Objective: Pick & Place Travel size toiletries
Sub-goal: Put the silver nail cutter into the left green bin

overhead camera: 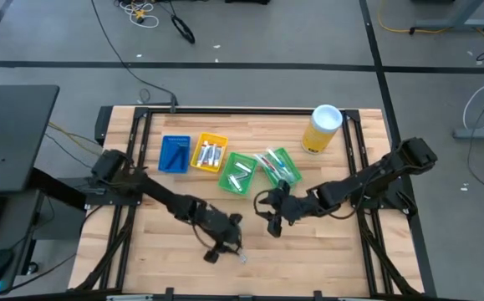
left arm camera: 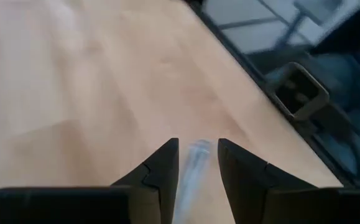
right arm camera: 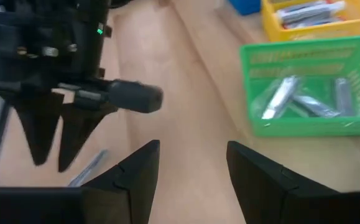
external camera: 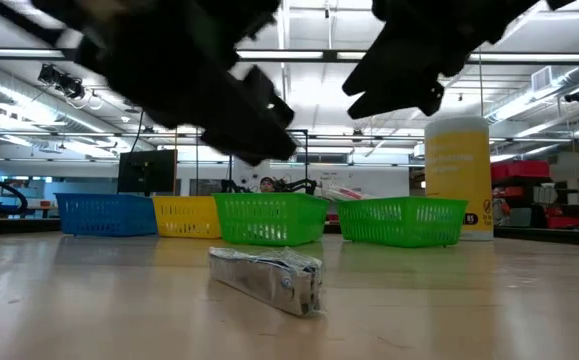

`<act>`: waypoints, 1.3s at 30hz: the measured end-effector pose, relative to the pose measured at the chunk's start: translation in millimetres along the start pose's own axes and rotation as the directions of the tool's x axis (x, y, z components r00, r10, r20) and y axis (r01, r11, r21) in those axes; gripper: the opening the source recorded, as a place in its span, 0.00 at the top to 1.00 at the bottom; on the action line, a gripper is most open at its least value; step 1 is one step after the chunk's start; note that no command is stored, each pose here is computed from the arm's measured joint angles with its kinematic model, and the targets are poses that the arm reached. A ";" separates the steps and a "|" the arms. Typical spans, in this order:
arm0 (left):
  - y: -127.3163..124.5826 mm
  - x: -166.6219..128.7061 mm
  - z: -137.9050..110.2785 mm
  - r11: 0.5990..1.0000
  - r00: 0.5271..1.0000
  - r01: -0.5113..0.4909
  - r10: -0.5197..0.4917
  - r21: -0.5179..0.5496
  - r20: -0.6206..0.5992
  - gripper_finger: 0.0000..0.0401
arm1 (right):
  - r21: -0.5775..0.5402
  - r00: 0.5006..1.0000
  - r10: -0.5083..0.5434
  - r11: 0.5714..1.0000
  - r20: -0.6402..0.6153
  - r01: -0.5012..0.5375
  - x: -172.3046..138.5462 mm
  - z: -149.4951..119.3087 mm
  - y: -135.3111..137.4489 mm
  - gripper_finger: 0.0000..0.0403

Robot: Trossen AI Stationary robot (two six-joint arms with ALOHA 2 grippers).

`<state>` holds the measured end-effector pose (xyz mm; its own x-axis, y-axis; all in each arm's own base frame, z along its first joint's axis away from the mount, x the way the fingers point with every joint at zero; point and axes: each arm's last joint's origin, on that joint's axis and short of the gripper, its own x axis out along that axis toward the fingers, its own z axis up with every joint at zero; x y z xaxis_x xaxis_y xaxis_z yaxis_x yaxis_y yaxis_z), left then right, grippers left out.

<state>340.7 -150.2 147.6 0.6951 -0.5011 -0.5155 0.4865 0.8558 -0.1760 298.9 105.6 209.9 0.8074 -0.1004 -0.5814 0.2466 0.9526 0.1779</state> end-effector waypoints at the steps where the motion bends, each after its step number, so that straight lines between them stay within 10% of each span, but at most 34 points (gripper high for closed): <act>1: -3.6 4.4 -3.2 1.000 1.000 0.015 -0.015 0.024 0.005 0.69 | -0.001 1.000 0.008 1.000 -0.002 -0.008 -1.3 -1.7 2.9 0.51; 12: -19.3 21.3 -10.9 0.995 0.998 -0.059 0.060 0.081 0.001 0.52 | -0.032 1.000 0.020 0.999 0.013 -0.020 -10.0 -11.3 19.3 0.51; 39: -1.9 18.5 -15.5 0.992 0.995 -0.076 0.082 0.096 -0.060 0.53 | -0.031 1.000 0.021 0.999 0.006 -0.021 -9.2 -11.1 18.2 0.51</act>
<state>344.5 -159.1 125.4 0.6999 -0.4203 -0.5775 0.4807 0.8752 -0.0544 290.0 127.1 209.7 0.8156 -0.0816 -0.5728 0.2125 0.9631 0.1654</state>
